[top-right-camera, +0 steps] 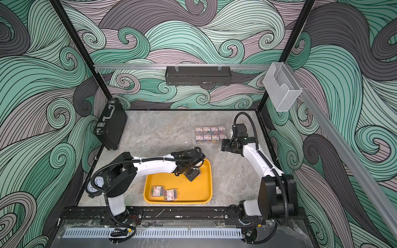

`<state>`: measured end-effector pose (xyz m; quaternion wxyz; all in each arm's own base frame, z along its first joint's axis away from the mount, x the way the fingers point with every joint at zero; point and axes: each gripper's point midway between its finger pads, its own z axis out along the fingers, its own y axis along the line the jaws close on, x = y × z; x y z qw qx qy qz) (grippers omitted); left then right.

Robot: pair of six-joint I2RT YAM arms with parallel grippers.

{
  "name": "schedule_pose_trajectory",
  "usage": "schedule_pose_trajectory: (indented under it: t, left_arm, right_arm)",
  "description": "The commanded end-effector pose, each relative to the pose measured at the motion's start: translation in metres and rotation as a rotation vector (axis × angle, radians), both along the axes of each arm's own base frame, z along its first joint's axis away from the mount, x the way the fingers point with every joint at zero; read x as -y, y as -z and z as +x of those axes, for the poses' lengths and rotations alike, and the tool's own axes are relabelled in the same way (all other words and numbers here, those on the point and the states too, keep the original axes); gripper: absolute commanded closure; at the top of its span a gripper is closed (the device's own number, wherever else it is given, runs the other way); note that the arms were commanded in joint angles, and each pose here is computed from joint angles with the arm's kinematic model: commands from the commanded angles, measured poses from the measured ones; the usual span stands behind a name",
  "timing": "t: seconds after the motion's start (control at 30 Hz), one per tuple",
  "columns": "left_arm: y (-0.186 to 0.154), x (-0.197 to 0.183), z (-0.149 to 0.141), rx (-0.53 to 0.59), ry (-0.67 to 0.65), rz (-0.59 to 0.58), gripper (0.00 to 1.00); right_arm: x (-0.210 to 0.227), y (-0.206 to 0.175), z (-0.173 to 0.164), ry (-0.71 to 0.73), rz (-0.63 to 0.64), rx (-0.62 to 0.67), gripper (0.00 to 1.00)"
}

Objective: Take the paper clips out of the storage box
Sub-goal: Move the boxed paper clips to the storage box, then pick up the boxed paper clips from the storage box.

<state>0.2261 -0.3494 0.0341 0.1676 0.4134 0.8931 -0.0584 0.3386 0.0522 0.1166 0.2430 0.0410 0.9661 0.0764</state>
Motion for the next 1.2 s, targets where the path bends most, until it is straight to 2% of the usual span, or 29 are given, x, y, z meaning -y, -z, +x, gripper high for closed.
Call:
schedule_pose_trajectory:
  t: [0.0, 0.43, 0.9, 1.17]
  left_arm:
    - [-0.007, 0.005, 0.001, -0.009, 0.011, -0.020, 0.39]
    - [-0.002, -0.004, -0.009, -0.037, 0.003, -0.027, 0.39]
    - [-0.006, 0.000, -0.009, -0.030, 0.012, -0.051, 0.52]
    - [-0.029, -0.005, -0.009, -0.054, -0.033, -0.192, 0.54]
  right_arm:
    - [0.006, -0.001, -0.005, 0.014, -0.017, -0.010, 0.19]
    - [0.005, -0.001, -0.006, 0.014, -0.014, -0.011, 0.18]
    - [0.000, -0.004, -0.005, 0.000, 0.014, -0.005, 0.18]
    - [-0.016, -0.011, -0.008, -0.053, 0.082, 0.022, 0.19]
